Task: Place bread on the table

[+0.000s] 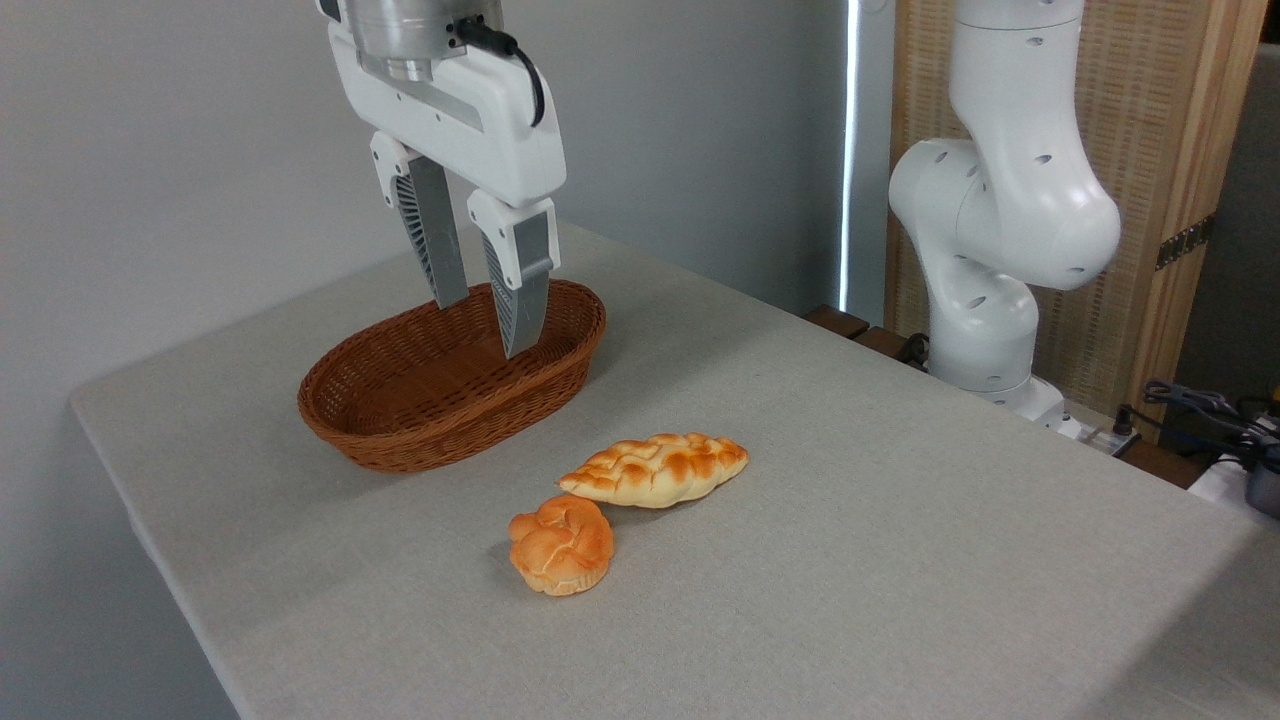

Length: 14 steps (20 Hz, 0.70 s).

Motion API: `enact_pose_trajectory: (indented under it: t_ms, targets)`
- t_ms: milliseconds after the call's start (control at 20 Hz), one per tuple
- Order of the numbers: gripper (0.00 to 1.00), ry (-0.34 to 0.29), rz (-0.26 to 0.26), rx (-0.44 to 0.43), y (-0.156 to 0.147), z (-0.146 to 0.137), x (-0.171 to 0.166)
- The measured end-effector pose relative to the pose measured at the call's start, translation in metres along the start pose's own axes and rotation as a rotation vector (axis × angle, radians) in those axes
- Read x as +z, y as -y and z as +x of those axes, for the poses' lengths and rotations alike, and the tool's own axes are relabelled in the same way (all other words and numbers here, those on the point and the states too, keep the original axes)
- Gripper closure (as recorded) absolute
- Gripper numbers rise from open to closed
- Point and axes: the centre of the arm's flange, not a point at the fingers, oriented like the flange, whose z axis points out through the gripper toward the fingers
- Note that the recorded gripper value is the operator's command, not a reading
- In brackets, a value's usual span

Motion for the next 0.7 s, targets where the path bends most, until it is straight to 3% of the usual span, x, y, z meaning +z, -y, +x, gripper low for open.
enact_pose_trajectory:
  t_ms: [450,700]
  targets:
    - [0.00,0.076,0.005,0.085,-0.030,0.023,0.030]
    - [0.00,0.074,0.018,0.071,-0.023,0.018,0.026]
